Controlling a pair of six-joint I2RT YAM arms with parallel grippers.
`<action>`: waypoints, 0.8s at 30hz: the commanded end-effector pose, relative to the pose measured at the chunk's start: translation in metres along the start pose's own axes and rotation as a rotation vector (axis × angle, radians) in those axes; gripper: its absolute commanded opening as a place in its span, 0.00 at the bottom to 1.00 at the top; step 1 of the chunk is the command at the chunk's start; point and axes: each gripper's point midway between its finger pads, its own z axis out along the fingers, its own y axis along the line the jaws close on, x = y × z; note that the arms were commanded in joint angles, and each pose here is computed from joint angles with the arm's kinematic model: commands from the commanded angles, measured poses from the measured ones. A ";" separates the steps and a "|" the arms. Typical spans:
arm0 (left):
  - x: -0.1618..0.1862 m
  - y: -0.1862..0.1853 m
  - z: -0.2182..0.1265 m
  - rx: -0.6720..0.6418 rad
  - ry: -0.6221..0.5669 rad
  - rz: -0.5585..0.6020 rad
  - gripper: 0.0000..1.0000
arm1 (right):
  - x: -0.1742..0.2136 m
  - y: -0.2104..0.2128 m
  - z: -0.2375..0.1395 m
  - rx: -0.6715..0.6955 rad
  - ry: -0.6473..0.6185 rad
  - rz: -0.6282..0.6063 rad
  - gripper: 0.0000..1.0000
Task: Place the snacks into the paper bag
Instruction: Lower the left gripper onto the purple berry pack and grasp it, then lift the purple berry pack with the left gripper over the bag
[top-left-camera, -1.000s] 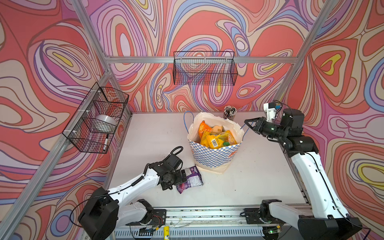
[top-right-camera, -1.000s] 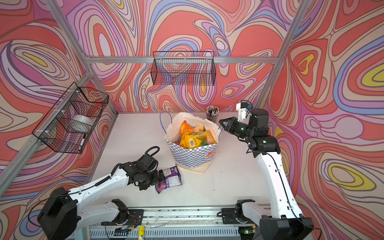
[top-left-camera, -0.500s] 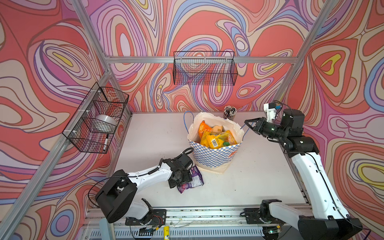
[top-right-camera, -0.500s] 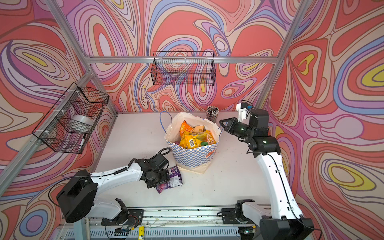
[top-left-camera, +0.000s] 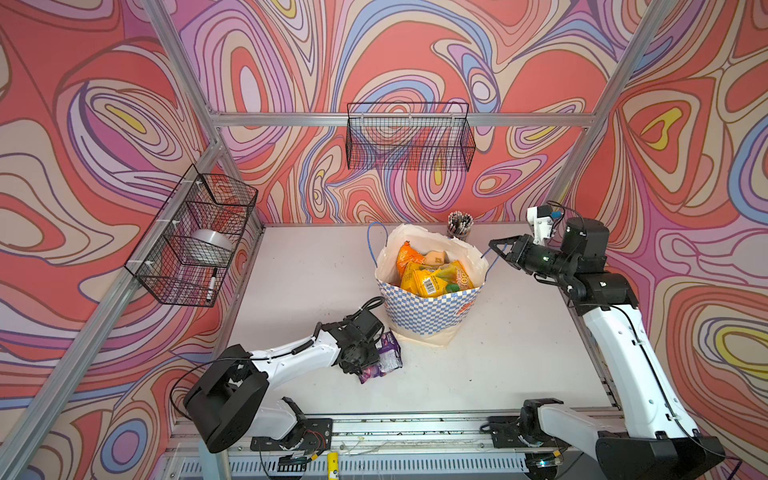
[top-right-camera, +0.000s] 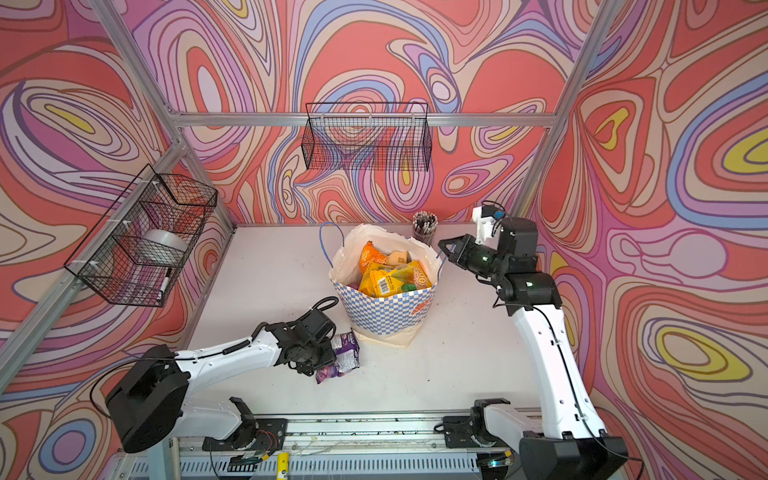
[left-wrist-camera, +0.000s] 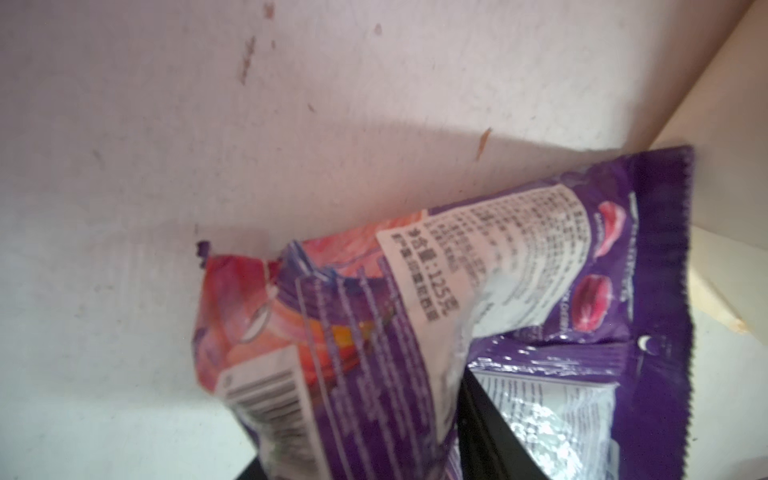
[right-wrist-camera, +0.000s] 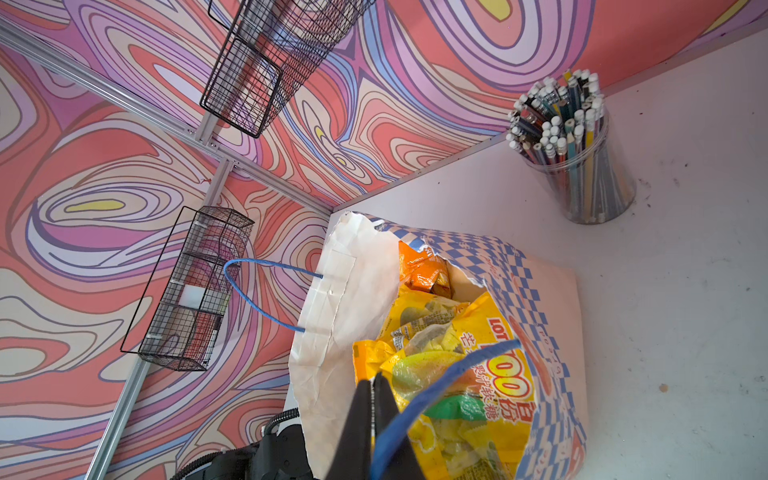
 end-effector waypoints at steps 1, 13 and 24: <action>-0.006 0.026 -0.005 -0.076 -0.070 -0.028 0.39 | -0.002 0.008 -0.007 -0.017 -0.022 -0.034 0.00; -0.045 0.042 -0.078 -0.070 -0.317 -0.024 0.16 | -0.003 0.008 -0.005 -0.023 -0.023 -0.028 0.00; -0.083 0.049 -0.184 -0.087 -0.574 0.036 0.14 | -0.003 0.011 -0.007 -0.026 -0.023 -0.034 0.00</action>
